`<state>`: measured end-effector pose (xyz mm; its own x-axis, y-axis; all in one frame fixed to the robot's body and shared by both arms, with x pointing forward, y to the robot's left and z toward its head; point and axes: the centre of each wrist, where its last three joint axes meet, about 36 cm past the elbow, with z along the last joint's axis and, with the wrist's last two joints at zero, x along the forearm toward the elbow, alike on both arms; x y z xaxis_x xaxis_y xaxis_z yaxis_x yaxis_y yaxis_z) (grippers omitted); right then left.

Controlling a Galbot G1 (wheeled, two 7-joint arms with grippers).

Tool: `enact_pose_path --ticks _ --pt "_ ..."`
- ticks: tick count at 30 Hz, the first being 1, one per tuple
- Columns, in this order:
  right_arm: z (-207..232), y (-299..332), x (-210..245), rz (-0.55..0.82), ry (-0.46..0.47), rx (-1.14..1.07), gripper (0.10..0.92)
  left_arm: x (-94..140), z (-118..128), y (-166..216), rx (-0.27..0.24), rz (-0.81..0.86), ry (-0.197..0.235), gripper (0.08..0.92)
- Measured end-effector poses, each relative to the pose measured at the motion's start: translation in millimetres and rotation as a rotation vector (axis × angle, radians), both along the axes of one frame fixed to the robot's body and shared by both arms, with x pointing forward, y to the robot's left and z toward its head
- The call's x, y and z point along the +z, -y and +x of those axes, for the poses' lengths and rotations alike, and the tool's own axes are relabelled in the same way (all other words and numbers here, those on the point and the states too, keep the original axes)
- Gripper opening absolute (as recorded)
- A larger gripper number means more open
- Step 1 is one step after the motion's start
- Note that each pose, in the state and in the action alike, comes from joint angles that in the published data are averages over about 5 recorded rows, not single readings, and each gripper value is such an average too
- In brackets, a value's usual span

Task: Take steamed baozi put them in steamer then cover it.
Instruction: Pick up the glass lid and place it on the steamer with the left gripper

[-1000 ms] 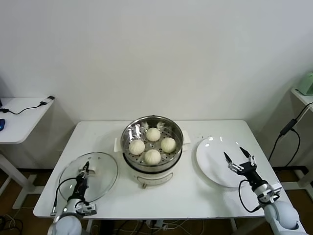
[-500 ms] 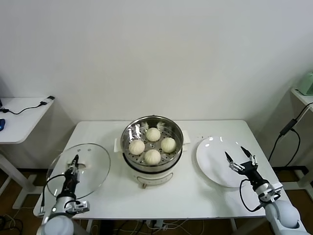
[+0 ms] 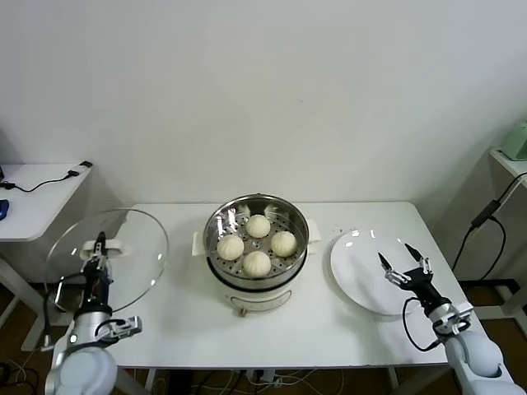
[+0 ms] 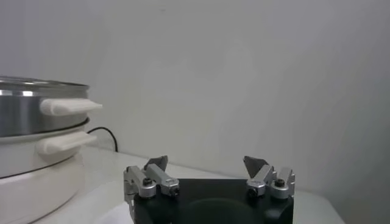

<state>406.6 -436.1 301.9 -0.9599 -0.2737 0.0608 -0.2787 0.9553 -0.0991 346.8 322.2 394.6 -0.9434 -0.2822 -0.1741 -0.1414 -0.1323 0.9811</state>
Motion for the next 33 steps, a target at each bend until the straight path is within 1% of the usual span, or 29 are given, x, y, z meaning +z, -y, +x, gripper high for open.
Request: enact_pose_path --ticks 5,11,17,20,25,30,33 --pt "4.9 -2.3 -0.4 -0.008 0.0 0.008 0.823 27.0 6.2 23.6 -0.025 -0.008 0.004 0.143" --pt "9.2 -3.1 -1.3 -0.015 -0.001 0.01 0.823 54.1 14.3 57.7 -0.079 -0.032 -0.017 0.143" --pt "10.9 -2.9 -3.7 -0.02 -0.003 0.006 0.823 71.6 28.1 93.6 -0.143 -0.055 -0.044 0.143" --pt "10.5 -3.1 -4.6 -0.021 -0.003 0.004 0.823 75.4 36.7 114.3 -0.171 -0.065 -0.058 0.143" --pt "7.8 -0.2 -5.4 -0.026 -0.003 -0.002 0.823 75.1 51.9 155.9 -0.216 -0.091 -0.078 0.143" --pt "3.1 6.3 -6.8 -0.032 -0.005 -0.012 0.823 70.5 64.4 200.3 -0.27 -0.114 -0.095 0.143" --pt "0.2 10.7 -7.9 -0.036 -0.006 -0.017 0.823 65.7 70.2 223.3 -0.288 -0.126 -0.106 0.143"
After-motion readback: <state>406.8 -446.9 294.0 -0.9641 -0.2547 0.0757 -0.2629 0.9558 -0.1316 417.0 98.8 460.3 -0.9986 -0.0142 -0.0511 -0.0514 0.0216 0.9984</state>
